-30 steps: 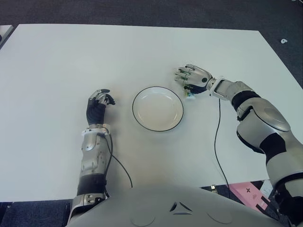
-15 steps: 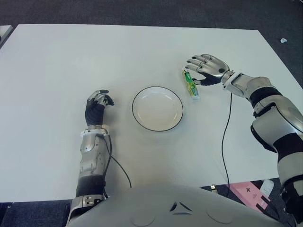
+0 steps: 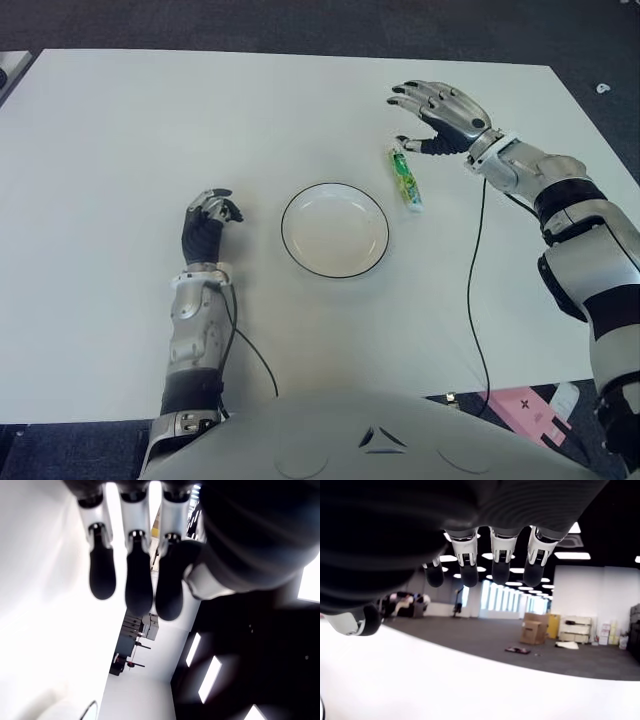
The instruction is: Put the toothpaste on the table into the plate.
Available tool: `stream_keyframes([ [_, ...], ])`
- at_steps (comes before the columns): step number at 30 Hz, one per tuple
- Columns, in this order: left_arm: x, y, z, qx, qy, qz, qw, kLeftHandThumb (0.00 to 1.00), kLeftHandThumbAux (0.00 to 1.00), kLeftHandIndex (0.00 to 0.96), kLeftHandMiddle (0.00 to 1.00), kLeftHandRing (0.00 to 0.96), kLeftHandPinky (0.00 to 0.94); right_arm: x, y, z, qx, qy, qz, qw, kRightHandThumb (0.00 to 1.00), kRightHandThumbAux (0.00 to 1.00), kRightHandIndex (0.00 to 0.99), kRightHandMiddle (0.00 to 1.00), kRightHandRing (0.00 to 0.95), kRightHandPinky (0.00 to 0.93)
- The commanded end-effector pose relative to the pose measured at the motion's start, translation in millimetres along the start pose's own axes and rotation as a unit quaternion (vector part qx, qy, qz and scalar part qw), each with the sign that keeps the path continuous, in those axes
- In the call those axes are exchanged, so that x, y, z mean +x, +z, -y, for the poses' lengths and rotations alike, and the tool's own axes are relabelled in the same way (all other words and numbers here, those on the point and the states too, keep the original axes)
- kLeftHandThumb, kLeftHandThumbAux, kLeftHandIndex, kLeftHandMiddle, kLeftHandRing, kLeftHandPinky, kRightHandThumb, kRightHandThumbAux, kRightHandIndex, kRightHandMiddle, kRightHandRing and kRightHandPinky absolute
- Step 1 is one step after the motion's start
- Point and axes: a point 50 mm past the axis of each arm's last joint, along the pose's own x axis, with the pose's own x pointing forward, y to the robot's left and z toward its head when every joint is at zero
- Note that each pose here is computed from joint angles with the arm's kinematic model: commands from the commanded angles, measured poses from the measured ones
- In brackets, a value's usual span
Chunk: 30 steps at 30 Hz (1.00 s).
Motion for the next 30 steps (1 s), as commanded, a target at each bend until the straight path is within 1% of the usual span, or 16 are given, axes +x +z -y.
stream_keyframes([
  [1,-18.5,-34,-15.6,-0.006,0.035,-0.105,0.994,0.717,0.715,0.437,0.627,0.607,0.558,-10.2,-4,-13.5,0.045,0.012,-0.050,0.998,0.526,0.317,0.000,0.000,0.000,0.000],
  [5,-18.4,-34,-15.4,-0.009,0.033,-0.104,0.994,0.717,0.715,0.437,0.627,0.609,0.558,-7.6,0,-15.1,0.090,-0.002,-0.091,0.992,0.553,0.331,0.000,0.000,0.000,0.000],
  [8,-17.8,-34,-15.3,-0.008,0.035,-0.105,0.994,0.717,0.714,0.437,0.628,0.609,0.562,-5.9,6,-15.6,0.142,-0.014,-0.130,0.981,0.572,0.335,0.000,0.000,0.000,0.000],
  [11,-16.9,-34,-15.0,-0.006,0.037,-0.106,0.994,0.717,0.714,0.437,0.627,0.610,0.561,-4.9,11,-14.5,0.168,-0.017,-0.163,0.972,0.582,0.336,0.000,0.000,0.000,0.000],
  [13,-16.8,-34,-14.9,-0.006,0.037,-0.106,0.994,0.717,0.714,0.437,0.627,0.610,0.556,-5.2,13,-13.7,0.176,-0.016,-0.176,0.968,0.590,0.340,0.000,0.000,0.000,0.000],
  [15,-16.6,-33,-14.6,-0.006,0.035,-0.105,0.994,0.716,0.714,0.437,0.626,0.609,0.557,-3.6,18,-15.6,0.197,-0.018,-0.197,0.960,0.598,0.342,0.000,0.000,0.000,0.000],
  [16,-16.5,-33,-14.5,-0.006,0.034,-0.105,0.994,0.716,0.714,0.437,0.625,0.608,0.560,-2.9,20,-17.0,0.206,-0.018,-0.206,0.956,0.602,0.347,0.000,0.000,0.000,0.000],
  [19,-16.6,-32,-14.5,-0.006,0.033,-0.104,0.994,0.716,0.714,0.436,0.622,0.606,0.564,0.9,27,-29.1,0.240,-0.013,-0.241,0.940,0.615,0.341,0.000,0.000,0.000,0.000],
  [23,-16.8,-33,-14.1,-0.006,0.033,-0.104,0.994,0.716,0.714,0.436,0.619,0.605,0.562,2.7,33,-38.0,0.264,-0.009,-0.272,0.925,0.617,0.328,0.000,0.000,0.000,0.000],
  [27,-16.7,-32,-14.4,-0.006,0.032,-0.105,0.994,0.716,0.714,0.436,0.620,0.605,0.563,4.9,40,-47.6,0.319,-0.014,-0.315,0.894,0.603,0.302,0.000,0.000,0.000,0.000],
  [29,-16.5,-33,-14.5,-0.008,0.033,-0.106,0.994,0.716,0.714,0.437,0.622,0.606,0.563,7.3,43,-52.2,0.358,-0.019,-0.344,0.868,0.598,0.288,0.000,0.000,0.000,0.000],
  [30,-16.4,-33,-14.5,-0.009,0.034,-0.106,0.994,0.716,0.714,0.437,0.622,0.606,0.561,8.2,45,-53.7,0.369,-0.020,-0.353,0.860,0.596,0.271,0.000,0.000,0.000,0.000],
])
